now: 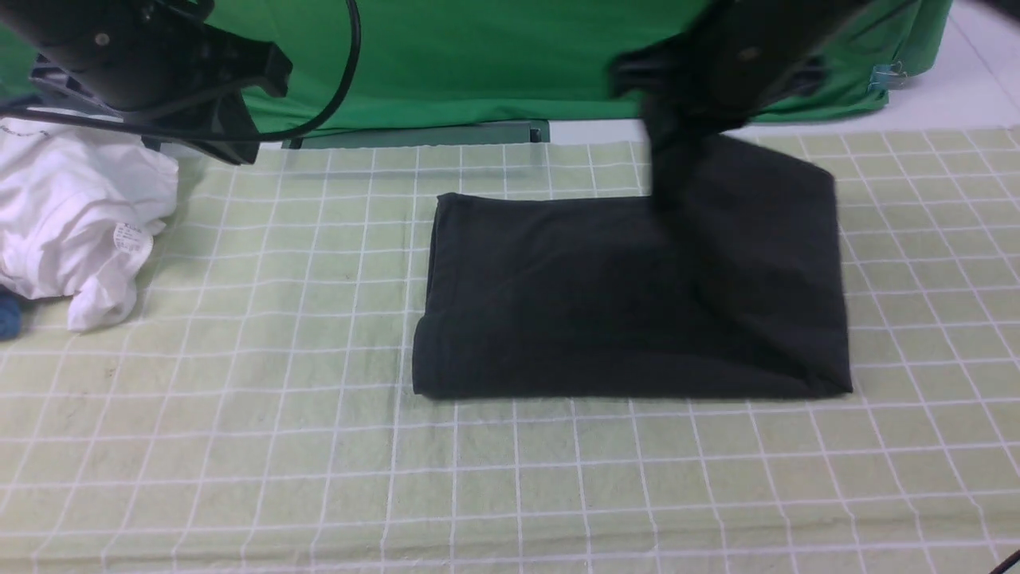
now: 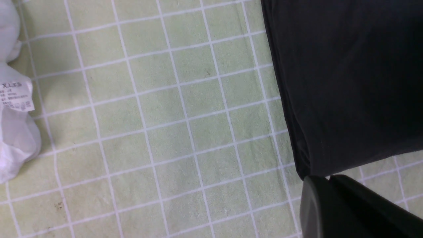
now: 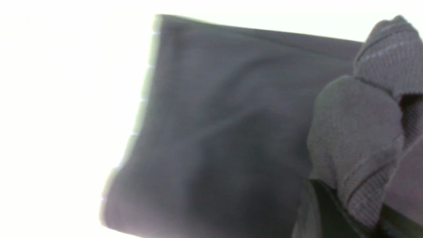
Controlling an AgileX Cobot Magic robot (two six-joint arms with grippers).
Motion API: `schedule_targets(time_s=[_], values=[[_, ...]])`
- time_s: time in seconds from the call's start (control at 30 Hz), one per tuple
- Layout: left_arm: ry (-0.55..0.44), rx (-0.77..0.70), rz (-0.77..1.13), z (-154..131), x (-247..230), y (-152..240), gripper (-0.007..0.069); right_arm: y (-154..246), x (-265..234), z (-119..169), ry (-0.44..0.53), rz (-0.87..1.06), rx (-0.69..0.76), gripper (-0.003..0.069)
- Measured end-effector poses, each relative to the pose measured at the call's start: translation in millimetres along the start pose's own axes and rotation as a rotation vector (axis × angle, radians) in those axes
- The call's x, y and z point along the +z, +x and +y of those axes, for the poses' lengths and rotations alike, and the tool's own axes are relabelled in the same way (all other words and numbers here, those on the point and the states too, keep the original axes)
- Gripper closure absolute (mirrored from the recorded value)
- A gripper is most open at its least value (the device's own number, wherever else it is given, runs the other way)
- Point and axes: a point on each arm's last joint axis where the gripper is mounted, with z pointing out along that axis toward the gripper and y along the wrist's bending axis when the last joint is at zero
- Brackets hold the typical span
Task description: Fold a long-sleeved shirt over a green coffee tablecloth.
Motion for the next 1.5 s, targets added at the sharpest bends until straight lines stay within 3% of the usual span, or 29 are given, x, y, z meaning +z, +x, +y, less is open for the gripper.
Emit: schedule_targets(time_s=[0.17,0.27,0.43,0.5,0.67,0.83,0.93,1.2,1.37,1.5], values=[[-0.001,0.0,-0.001,0.1,0.0,-0.1,0.061,14.5,48.7,47.7,-0.069,-0.027,-0.035,0.062],[-0.001,0.0,-0.001,0.1,0.0,-0.1,0.061,20.2,68.9,61.4,-0.093,-0.049,-0.048,0.0592],[-0.002,-0.003,-0.002,0.4,0.9,0.1,0.061,25.9,100.7,79.3,-0.141,-0.126,-0.069,0.0432],[-0.002,-0.005,0.003,0.5,2.1,0.9,0.061,27.6,103.7,80.6,-0.142,-0.122,-0.074,0.0328],[-0.002,-0.008,0.003,0.5,2.0,0.9,0.061,30.2,90.9,76.6,-0.113,-0.06,-0.182,0.0228],[0.003,-0.014,0.026,0.2,2.9,3.3,0.061,27.6,43.2,46.0,-0.031,0.1,-0.287,0.0224],[0.041,-0.042,0.065,-1.8,12.4,11.0,0.061,26.9,-0.9,11.2,0.08,0.218,-0.326,0.0242],[0.194,-0.204,0.256,-10.1,82.1,69.1,0.0601,52.0,-56.7,-50.4,0.221,0.268,-0.278,0.0379],[0.172,-0.192,0.22,-24.5,113.7,92.5,0.0501,85.0,-33.6,-79.2,0.241,0.34,-0.253,0.0381],[0.158,-0.16,0.134,-36.7,127.0,93.7,0.0357,109.4,-0.8,-101.6,0.253,0.389,-0.218,0.0305]])
